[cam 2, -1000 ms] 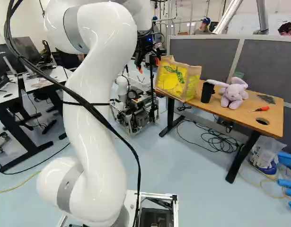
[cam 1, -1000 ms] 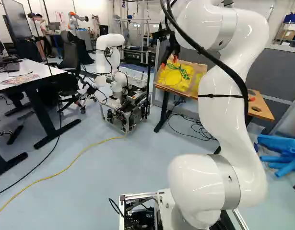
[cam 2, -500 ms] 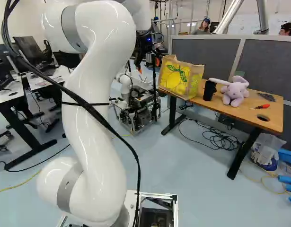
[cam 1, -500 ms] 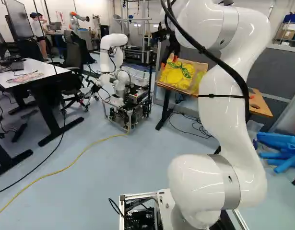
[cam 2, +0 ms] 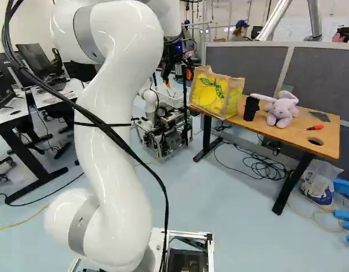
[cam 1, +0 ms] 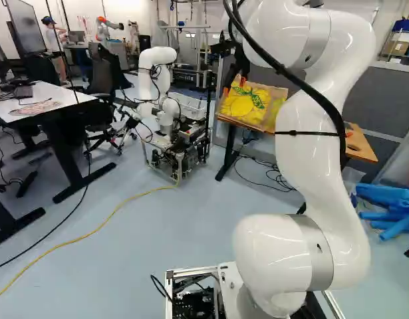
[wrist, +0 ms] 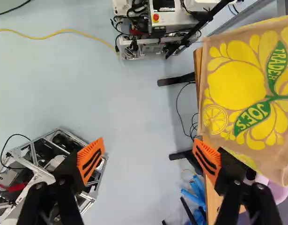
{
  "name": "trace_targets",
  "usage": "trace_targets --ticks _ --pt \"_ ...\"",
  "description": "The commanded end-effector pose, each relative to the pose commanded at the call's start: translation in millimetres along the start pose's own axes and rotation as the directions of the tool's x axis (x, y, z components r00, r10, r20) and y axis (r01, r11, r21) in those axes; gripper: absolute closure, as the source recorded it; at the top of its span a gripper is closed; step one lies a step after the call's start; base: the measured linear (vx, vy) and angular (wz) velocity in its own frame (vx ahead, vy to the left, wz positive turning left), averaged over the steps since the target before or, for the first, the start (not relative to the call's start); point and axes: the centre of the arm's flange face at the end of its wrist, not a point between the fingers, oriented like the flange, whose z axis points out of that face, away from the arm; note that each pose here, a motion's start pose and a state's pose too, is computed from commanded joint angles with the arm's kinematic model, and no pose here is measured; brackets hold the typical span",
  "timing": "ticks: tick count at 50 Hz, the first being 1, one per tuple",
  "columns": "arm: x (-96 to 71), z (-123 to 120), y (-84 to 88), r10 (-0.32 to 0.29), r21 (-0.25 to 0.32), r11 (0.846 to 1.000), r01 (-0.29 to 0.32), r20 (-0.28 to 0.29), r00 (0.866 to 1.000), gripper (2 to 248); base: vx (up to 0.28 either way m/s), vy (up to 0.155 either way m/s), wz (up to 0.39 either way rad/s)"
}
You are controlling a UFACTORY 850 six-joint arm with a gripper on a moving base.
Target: Pick up the bag on the ground and place it on the table
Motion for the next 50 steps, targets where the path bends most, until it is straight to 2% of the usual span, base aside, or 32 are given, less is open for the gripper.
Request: trace_targets --ticks 26,50 --pt "-0.9 3 -2.8 0.010 -0.010 1.000 -0.011 -0.009 1.000 3 0.000 0.000 0.000" --pt "-4.7 14 -12.7 0.044 -0.042 0.998 -0.046 -0.042 0.998 3 0.000 0.000 0.000"
